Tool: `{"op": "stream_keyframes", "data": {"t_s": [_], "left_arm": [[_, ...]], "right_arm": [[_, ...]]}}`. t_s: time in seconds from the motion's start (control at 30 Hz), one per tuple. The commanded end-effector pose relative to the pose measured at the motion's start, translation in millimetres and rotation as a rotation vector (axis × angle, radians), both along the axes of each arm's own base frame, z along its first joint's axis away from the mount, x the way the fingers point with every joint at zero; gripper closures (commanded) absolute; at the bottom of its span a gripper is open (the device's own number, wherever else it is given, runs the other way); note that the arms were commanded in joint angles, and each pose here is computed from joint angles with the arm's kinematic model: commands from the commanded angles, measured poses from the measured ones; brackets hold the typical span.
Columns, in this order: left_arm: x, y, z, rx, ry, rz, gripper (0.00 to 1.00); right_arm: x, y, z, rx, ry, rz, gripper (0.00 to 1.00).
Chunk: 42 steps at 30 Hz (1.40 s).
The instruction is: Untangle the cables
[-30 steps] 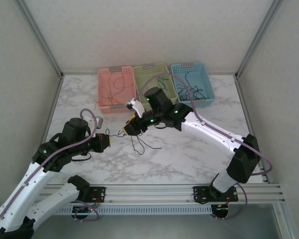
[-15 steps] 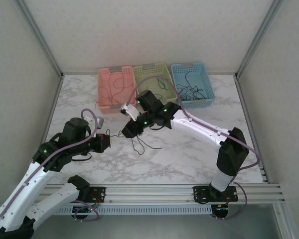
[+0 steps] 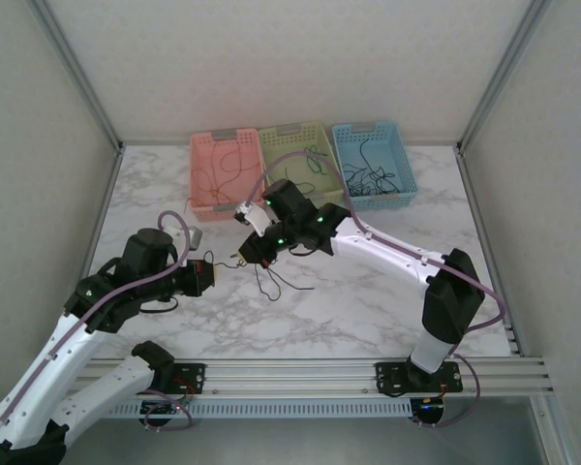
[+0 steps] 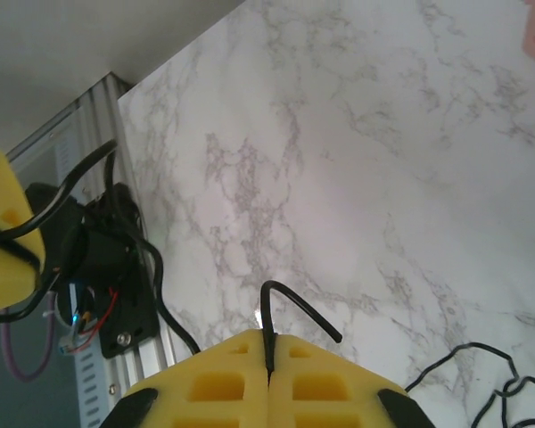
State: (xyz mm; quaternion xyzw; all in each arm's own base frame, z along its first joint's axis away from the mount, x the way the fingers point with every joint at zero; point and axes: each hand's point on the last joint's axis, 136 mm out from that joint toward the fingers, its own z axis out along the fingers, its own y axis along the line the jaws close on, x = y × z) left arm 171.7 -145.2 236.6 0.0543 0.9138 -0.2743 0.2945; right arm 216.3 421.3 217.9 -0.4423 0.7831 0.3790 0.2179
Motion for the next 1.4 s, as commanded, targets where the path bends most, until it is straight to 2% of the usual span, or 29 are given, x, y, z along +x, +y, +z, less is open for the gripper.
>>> {"op": "stream_keyframes", "data": {"t_s": [0.0, 0.2, 0.37, 0.47, 0.63, 0.9, 1.1, 1.13, 1.27, 1.3, 1.37], "left_arm": [[0.4, -1.1, 2.3, -0.007, -0.022, -0.016, 1.0], [0.5, -0.5, 3.4, -0.01, -0.028, -0.013, 1.0], [0.1, -0.8, 4.1, -0.013, -0.03, -0.015, 1.0], [0.2, -0.8, 3.8, -0.013, -0.03, -0.015, 1.0], [-0.8, -0.4, 5.3, -0.019, -0.038, -0.015, 1.0], [-1.9, 0.2, 6.8, -0.024, -0.046, -0.015, 1.0], [-1.1, 1.3, 6.8, -0.021, -0.048, -0.009, 1.0], [-0.8, 1.9, 6.6, -0.019, -0.049, -0.005, 0.95], [0.4, 4.5, 6.0, -0.01, -0.051, 0.01, 0.49], [0.5, 5.1, 6.3, -0.009, -0.053, 0.013, 0.43], [0.8, 6.1, 6.7, -0.007, -0.058, 0.017, 0.35]], "right_arm": [[33.3, -13.4, 28.3, 0.084, -0.01, -0.2, 1.0], [53.5, -30.5, 36.6, 0.18, 0.115, -0.427, 1.0], [66.0, -49.5, 26.8, 0.198, 0.193, -0.622, 1.0], [68.7, -54.4, 25.1, 0.253, 0.274, -0.685, 1.0], [72.7, -68.2, 24.3, 0.293, 0.323, -0.797, 1.0], [79.7, -85.8, 24.4, 0.36, 0.399, -0.895, 1.0], [76.8, -81.2, 35.0, 0.386, 0.415, -0.853, 1.0], [76.8, -81.3, 36.7, 0.387, 0.409, -0.85, 1.0], [79.9, -90.2, 39.1, 0.36, 0.345, -0.872, 1.0], [80.7, -93.9, 40.1, 0.351, 0.326, -0.881, 1.0], [83.4, -101.0, 45.0, 0.34, 0.283, -0.89, 1.0]]}}
